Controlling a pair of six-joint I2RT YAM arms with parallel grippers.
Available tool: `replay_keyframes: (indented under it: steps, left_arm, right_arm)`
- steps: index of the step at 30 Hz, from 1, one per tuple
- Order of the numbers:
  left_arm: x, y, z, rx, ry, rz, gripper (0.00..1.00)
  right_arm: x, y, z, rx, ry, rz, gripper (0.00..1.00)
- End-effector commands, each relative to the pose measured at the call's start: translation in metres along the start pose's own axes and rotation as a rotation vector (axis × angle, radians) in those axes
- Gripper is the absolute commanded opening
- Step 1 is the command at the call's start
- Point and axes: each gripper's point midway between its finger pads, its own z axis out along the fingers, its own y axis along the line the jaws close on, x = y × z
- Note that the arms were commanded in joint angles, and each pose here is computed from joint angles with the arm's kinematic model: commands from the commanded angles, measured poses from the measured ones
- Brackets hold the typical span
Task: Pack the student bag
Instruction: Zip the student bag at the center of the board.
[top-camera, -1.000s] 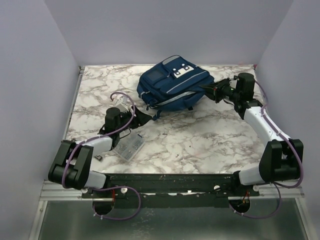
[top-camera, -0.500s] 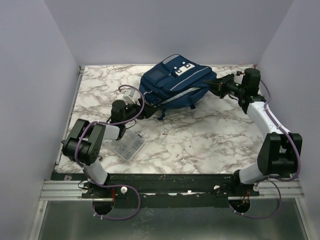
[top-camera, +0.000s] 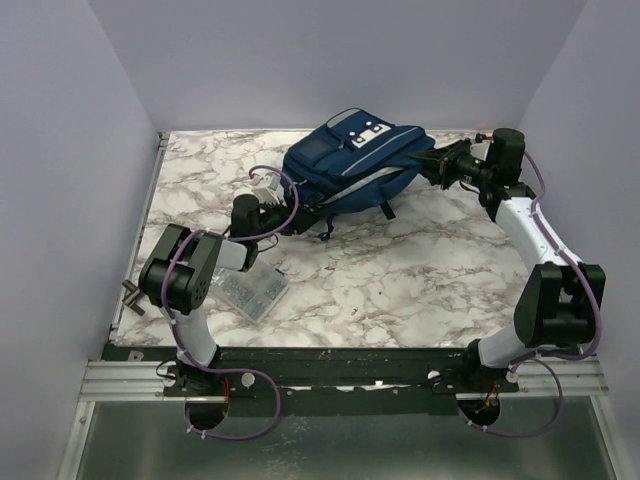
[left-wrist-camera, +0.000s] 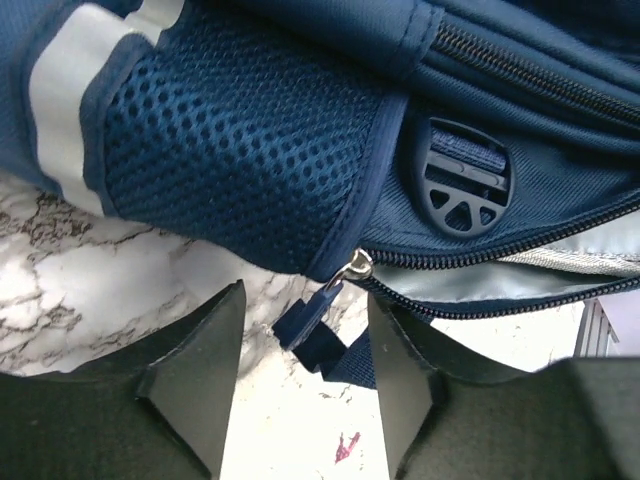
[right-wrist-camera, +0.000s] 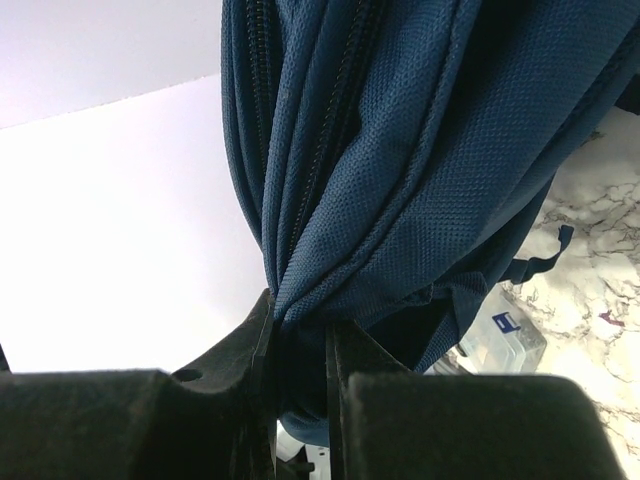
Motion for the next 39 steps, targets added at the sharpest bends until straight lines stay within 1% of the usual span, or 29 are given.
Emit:
replay_keyframes:
  steps: [1,4,7,12,14,15,18,19,21,24,26,27,29,30,31,33,36,37,39]
  left_arm:
    - [-0.007,-0.010,0.005,0.078,0.006,0.089,0.52]
    - [-0.008,-0.010,0.004,0.085,0.011,0.105,0.50]
    - [-0.007,-0.007,0.004,0.079,0.027,0.096,0.40]
    - [-0.011,-0.008,-0.001,0.052,0.013,0.117,0.16]
    - [-0.016,-0.005,-0.006,-0.010,0.011,0.113,0.05]
    - [-0.014,-0.001,-0.008,-0.055,0.030,0.096,0.00]
    - [-0.014,-0.002,-0.015,-0.154,0.082,0.074,0.00]
    - [-0.009,-0.002,-0.018,-0.187,0.124,0.056,0.00]
    - [-0.006,-0.012,-0.023,-0.199,0.175,0.057,0.00]
    - [-0.001,-0.031,-0.036,-0.212,0.224,0.098,0.00]
    - [0.006,-0.039,-0.043,-0.252,0.280,0.160,0.00]
    - [0.011,-0.041,-0.046,-0.272,0.321,0.175,0.00]
    - [0.020,-0.055,-0.047,-0.270,0.414,0.187,0.00]
    - [0.027,-0.062,-0.047,-0.260,0.456,0.199,0.00]
    - [0.032,-0.071,-0.046,-0.252,0.490,0.224,0.00]
    - [0.045,-0.086,-0.048,-0.230,0.549,0.275,0.00]
    - [0.057,-0.119,-0.047,-0.148,0.617,0.316,0.00]
    - [0.055,-0.128,-0.045,-0.136,0.623,0.334,0.00]
    - [0.060,-0.154,-0.043,-0.060,0.642,0.339,0.00]
  right_arm:
    - [0.016,0.084,-0.026,-0.221,0.059,-0.203,0.00]
    - [0.017,0.085,-0.027,-0.217,0.063,-0.219,0.00]
    - [0.017,0.086,-0.027,-0.219,0.064,-0.224,0.00]
    - [0.017,0.082,-0.026,-0.207,0.060,-0.250,0.00]
    - [0.016,0.078,-0.025,-0.197,0.055,-0.275,0.00]
    - [0.015,0.075,-0.025,-0.190,0.048,-0.296,0.00]
    - [0.015,0.069,-0.028,-0.182,0.014,-0.400,0.00]
    - [0.014,0.064,-0.030,-0.162,-0.012,-0.445,0.00]
    - [0.005,0.047,-0.033,-0.080,-0.078,-0.529,0.00]
    - [-0.009,0.018,-0.042,0.043,-0.190,-0.638,0.00]
    - [-0.009,0.005,-0.050,0.064,-0.258,-0.707,0.00]
    - [-0.006,-0.008,-0.052,0.070,-0.278,-0.714,0.00]
    - [-0.002,-0.021,-0.056,0.058,-0.346,-0.731,0.00]
    - [-0.004,-0.024,-0.062,0.048,-0.399,-0.736,0.00]
    - [0.002,-0.034,-0.061,0.048,-0.422,-0.730,0.00]
    - [0.000,-0.042,-0.069,0.024,-0.517,-0.728,0.00]
    - [0.000,-0.056,-0.073,-0.008,-0.599,-0.681,0.00]
    - [0.000,-0.055,-0.074,-0.029,-0.631,-0.680,0.00]
    - [0.006,-0.053,-0.073,-0.060,-0.676,-0.687,0.00]
